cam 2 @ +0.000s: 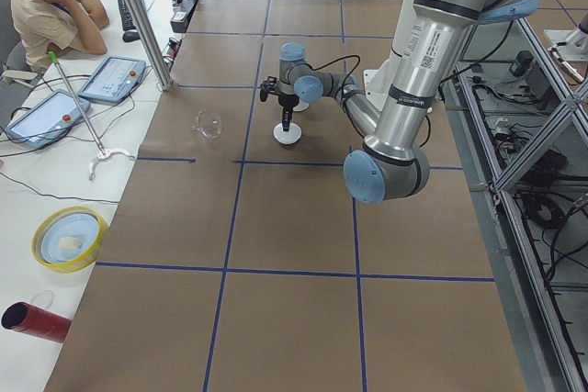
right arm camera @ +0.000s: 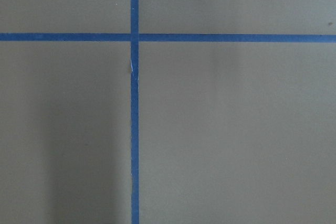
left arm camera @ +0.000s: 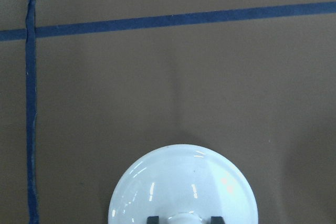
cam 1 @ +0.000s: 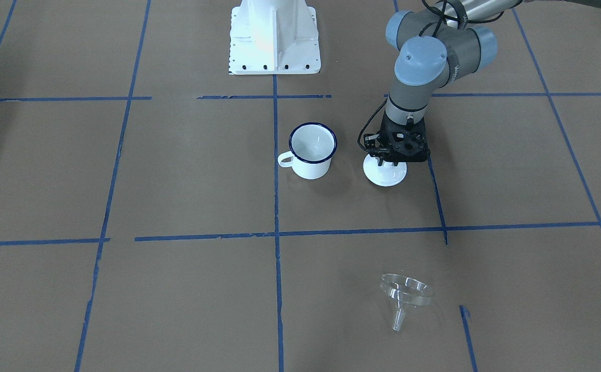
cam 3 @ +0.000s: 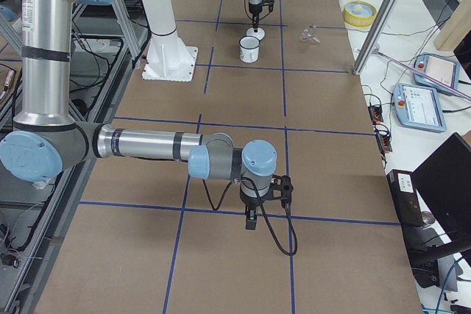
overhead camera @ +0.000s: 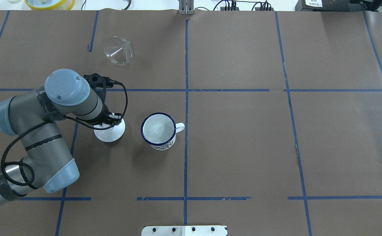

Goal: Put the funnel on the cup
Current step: 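Set the lid on the table beside the mug and open the left gripper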

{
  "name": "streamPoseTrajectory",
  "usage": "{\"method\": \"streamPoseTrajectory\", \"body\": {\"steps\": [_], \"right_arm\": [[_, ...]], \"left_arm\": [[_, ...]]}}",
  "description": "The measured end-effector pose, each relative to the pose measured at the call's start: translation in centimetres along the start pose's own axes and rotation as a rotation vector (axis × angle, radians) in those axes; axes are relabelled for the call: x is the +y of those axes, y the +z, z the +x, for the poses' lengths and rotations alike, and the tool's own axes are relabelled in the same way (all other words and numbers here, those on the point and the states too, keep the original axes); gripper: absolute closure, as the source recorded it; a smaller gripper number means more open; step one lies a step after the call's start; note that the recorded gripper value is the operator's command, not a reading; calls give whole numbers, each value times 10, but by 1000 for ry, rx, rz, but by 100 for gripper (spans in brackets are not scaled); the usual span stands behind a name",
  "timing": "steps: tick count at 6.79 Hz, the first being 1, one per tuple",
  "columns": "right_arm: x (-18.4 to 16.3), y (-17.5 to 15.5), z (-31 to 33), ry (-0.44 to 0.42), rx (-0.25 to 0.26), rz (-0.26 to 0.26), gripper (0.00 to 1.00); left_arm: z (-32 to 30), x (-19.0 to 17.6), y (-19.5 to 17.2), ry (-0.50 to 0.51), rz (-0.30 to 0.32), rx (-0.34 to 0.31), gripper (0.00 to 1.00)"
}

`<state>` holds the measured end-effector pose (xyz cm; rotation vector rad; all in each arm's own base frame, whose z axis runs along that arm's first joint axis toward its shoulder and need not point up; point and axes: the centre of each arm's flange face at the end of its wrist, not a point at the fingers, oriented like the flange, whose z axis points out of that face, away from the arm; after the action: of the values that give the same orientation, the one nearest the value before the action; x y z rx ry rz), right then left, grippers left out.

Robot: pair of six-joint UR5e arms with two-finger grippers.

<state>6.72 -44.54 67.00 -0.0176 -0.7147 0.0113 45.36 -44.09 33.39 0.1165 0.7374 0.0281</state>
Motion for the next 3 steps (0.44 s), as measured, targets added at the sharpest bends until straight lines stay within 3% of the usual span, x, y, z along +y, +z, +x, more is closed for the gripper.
{"method": "streamPoseTrajectory", "body": {"steps": [1, 3], "right_arm": [[0, 0, 0, 0, 0, 0, 0], [0, 0, 0, 0, 0, 0, 0]], "left_arm": [[2, 2, 2, 3, -4, 1, 0], [6, 4, -6, 1, 2, 14, 0]]}}
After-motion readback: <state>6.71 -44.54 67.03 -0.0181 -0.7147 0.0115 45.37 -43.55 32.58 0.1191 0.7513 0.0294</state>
